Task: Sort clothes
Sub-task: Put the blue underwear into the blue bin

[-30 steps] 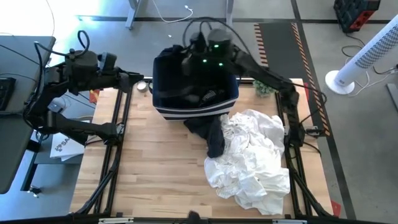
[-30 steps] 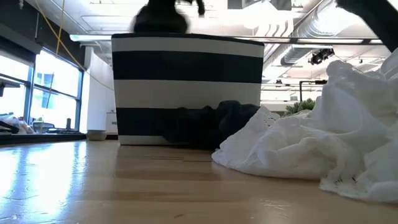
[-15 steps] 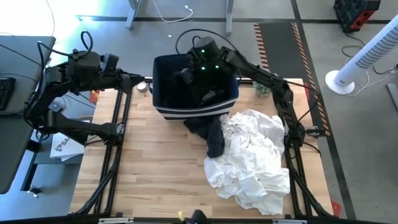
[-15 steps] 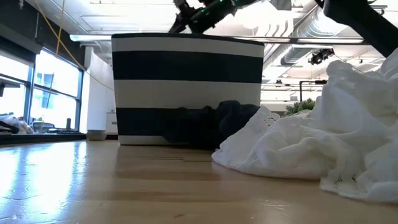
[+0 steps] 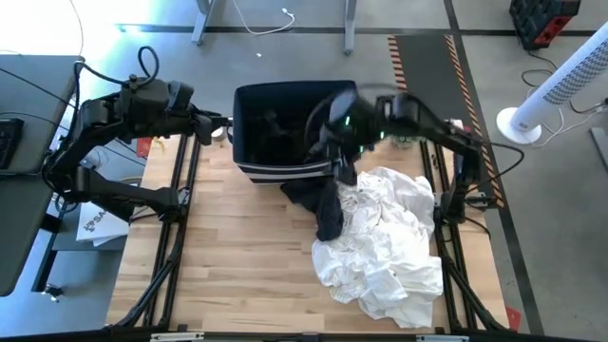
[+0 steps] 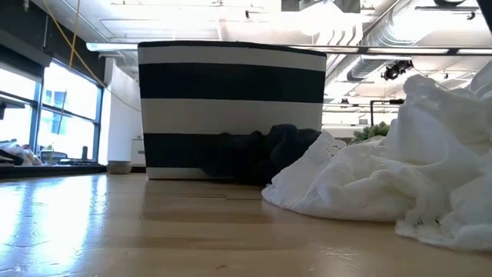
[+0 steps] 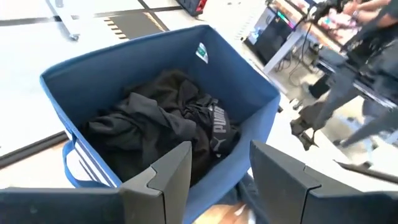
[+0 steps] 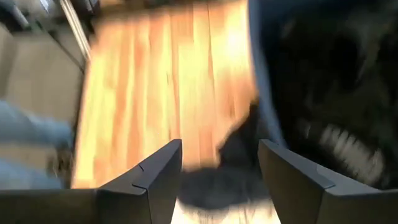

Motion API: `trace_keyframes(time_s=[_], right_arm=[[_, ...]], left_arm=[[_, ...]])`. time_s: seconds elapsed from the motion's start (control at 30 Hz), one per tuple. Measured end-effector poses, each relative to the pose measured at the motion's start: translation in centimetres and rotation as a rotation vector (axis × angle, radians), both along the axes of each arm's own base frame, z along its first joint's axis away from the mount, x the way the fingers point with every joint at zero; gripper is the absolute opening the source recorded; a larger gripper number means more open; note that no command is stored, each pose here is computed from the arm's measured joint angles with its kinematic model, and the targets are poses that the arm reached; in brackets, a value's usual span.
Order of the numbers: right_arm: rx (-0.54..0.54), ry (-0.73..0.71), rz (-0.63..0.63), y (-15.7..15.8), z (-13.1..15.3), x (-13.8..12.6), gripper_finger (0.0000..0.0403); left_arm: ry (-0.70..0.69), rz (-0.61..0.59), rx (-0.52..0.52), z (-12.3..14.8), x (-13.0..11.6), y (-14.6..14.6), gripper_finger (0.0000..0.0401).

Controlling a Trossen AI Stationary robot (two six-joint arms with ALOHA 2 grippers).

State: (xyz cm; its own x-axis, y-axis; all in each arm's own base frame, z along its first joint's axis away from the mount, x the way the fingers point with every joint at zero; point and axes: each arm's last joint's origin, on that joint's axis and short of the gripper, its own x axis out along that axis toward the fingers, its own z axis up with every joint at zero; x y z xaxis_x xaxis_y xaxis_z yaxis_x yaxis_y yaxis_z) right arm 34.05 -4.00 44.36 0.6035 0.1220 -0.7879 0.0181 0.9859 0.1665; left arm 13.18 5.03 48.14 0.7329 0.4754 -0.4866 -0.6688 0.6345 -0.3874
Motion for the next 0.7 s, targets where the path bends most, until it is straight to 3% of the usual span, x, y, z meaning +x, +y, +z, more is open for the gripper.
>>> trace_keyframes(time_s=[0.17, 0.27, 0.5, 0.6, 0.7], right_arm=[[-0.037, 0.195, 0.007, 4.7, -3.3, 0.5, 0.0209], [-0.038, 0.272, -0.015, 6.8, -7.0, 1.1, 0.0209], [-0.018, 0.306, -0.279, 8.5, -17.1, 2.5, 0.0209], [0.006, 0.245, -0.395, 8.1, -20.7, 2.9, 0.0209], [-0.043, 0.174, -0.523, 7.2, -23.4, 2.7, 0.0209]], left_arm=[[0.057, -0.042, 0.048, -0.3, 0.8, 0.2, 0.0158], [0.075, -0.085, 0.061, -0.4, 1.0, 0.2, 0.0158], [0.081, -0.196, 0.029, -0.5, 1.0, -0.1, 0.0158], [0.097, -0.220, 0.008, -0.7, 0.9, -0.2, 0.0158], [0.116, -0.225, -0.010, -0.9, 0.8, -0.3, 0.0158]])
